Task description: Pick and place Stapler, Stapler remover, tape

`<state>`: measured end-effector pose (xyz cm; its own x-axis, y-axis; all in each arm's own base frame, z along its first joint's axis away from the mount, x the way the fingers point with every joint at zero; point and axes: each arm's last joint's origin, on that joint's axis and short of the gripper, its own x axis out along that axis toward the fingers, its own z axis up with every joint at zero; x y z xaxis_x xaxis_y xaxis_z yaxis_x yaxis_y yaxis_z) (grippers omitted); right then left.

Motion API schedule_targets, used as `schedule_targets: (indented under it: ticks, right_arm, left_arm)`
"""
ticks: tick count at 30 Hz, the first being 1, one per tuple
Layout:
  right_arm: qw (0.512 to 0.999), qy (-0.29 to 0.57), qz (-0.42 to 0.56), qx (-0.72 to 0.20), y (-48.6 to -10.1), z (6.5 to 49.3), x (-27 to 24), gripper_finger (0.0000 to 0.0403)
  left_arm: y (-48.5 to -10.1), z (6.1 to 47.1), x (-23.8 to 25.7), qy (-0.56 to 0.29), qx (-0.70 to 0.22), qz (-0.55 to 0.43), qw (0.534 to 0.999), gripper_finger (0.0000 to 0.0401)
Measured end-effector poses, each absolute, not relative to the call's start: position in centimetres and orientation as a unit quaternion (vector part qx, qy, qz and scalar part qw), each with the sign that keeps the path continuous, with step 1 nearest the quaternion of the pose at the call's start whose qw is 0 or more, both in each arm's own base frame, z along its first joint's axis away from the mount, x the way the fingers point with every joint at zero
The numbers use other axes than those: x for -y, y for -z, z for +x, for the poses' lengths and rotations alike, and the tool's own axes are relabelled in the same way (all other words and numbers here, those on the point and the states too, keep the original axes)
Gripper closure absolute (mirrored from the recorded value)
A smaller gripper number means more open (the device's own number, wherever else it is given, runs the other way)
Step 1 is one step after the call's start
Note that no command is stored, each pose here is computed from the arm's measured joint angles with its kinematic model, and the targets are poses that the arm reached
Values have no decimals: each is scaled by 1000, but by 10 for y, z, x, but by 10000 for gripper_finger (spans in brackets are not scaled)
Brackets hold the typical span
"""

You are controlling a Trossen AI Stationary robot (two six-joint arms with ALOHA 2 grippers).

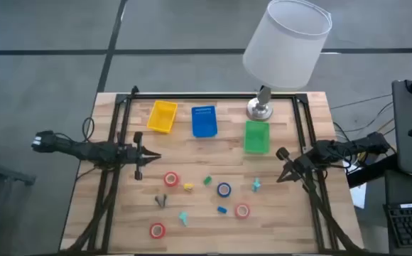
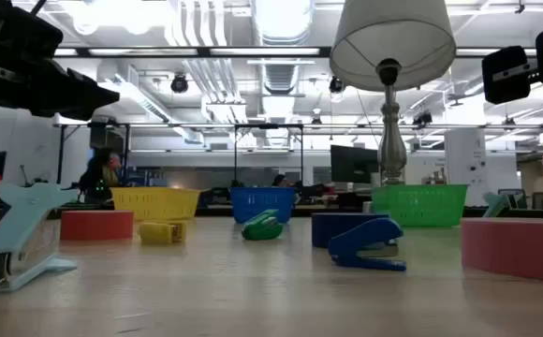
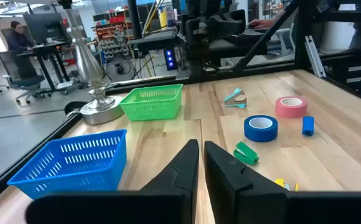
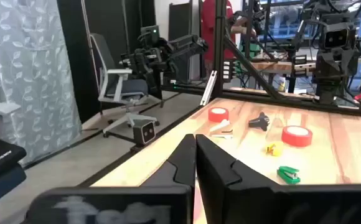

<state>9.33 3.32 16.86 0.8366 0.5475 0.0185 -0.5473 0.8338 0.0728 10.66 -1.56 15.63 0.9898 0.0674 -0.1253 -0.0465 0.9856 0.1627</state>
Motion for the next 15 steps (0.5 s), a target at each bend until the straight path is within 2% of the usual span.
schedule_targets:
  ticks: [5, 15]
  right_arm:
    - [961, -273, 36, -1, -169, 94, -33, 394]
    - [981, -179, 75, -5, -168, 96, -28, 394]
  left_arm:
    - [-156, 107, 16, -28, -65, 80, 994, 371]
    - [-156, 107, 16, -28, -65, 80, 994, 371]
